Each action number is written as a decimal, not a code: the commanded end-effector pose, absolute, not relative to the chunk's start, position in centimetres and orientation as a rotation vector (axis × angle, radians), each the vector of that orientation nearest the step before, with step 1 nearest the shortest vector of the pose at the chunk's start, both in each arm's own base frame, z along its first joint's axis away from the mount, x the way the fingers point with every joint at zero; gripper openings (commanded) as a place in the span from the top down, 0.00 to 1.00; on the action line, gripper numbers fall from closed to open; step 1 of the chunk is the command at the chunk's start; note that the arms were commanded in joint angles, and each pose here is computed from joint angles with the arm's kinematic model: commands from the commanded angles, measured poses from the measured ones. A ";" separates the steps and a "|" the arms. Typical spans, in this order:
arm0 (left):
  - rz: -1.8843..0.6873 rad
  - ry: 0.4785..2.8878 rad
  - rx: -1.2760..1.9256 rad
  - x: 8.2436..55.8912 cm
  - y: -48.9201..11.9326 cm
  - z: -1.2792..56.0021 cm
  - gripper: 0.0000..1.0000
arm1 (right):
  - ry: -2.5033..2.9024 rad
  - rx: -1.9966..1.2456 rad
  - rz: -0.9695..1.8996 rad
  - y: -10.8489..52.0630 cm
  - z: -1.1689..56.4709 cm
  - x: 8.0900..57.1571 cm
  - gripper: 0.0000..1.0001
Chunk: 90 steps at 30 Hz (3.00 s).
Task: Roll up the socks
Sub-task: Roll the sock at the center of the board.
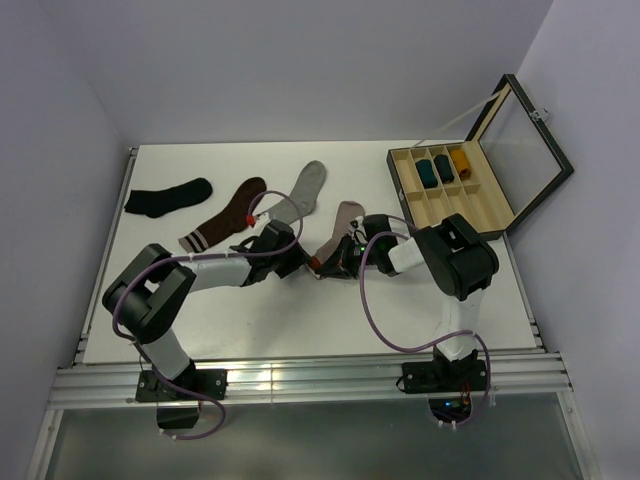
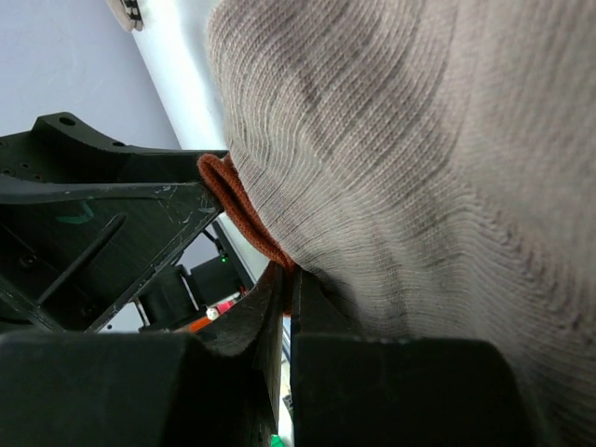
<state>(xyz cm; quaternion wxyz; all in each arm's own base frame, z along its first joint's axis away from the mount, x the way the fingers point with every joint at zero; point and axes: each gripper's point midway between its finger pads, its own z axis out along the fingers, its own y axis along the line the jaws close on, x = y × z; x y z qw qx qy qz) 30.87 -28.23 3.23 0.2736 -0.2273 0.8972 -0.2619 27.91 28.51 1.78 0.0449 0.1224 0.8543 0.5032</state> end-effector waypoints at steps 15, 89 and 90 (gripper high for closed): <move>-0.686 2.488 -0.602 30.5 -29.0 1.6 0.64 | 2.671 0.452 1.439 27.3 -0.5 27.6 1.00; -0.356 2.599 -0.425 32.3 -26.7 1.9 0.91 | 2.161 -0.762 0.426 32.3 0.6 27.7 0.59; -0.342 2.588 -0.450 32.7 -25.9 1.9 0.91 | 2.166 -0.760 0.442 32.3 0.6 28.0 0.59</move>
